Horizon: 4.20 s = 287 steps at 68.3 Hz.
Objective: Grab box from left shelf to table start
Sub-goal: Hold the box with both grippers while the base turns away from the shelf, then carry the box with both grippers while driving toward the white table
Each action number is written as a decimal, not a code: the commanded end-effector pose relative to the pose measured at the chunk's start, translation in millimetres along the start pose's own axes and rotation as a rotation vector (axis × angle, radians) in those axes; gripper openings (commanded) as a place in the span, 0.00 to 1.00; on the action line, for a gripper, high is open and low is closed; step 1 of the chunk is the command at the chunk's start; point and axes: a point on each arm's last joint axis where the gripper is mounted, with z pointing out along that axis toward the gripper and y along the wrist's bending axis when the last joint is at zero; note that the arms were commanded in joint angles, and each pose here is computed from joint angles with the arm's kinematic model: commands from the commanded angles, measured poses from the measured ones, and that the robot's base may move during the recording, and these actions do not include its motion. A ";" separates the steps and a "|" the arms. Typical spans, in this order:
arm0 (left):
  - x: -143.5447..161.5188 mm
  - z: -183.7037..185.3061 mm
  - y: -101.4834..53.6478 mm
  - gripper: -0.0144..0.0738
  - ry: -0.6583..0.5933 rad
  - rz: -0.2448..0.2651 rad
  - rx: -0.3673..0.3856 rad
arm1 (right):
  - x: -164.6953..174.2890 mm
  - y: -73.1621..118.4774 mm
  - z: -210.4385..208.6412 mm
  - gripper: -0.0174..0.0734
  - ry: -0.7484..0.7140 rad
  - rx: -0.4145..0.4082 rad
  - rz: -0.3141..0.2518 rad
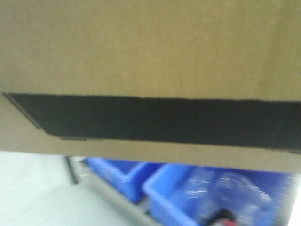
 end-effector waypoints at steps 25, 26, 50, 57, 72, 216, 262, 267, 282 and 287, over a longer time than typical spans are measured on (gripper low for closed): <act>-12.1 -62.4 5.1 0.06 -0.285 -0.024 0.075 | -23.8 6.6 -10.1 0.26 -0.207 -0.059 0.019; -11.1 -63.6 5.6 0.06 -0.281 -0.025 0.073 | -23.8 6.6 -10.1 0.26 -0.207 -0.059 0.019; 1.7 -96.8 14.5 0.06 -0.323 -0.041 0.075 | -23.8 6.6 -10.1 0.26 -0.207 -0.059 0.019; 1.7 -96.8 14.5 0.06 -0.323 -0.041 0.075 | -23.8 6.6 -10.1 0.26 -0.207 -0.059 0.019; 1.7 -96.8 14.5 0.06 -0.323 -0.041 0.075 | -23.8 6.6 -10.1 0.26 -0.207 -0.059 0.019; 1.7 -96.8 14.4 0.06 -0.323 -0.041 0.076 | -23.8 6.6 -10.1 0.26 -0.207 -0.059 0.019; 1.7 -96.8 14.4 0.06 -0.323 -0.041 0.076 | -23.8 6.6 -10.1 0.26 -0.207 -0.059 0.019; 1.7 -96.8 14.4 0.06 -0.323 -0.041 0.076 | -23.8 6.6 -10.1 0.26 -0.207 -0.059 0.019; 1.7 -96.8 14.4 0.06 -0.323 -0.041 0.076 | -23.8 6.6 -10.1 0.26 -0.207 -0.059 0.019; 1.7 -96.8 14.4 0.06 -0.323 -0.041 0.076 | -23.8 6.6 -10.1 0.26 -0.207 -0.059 0.019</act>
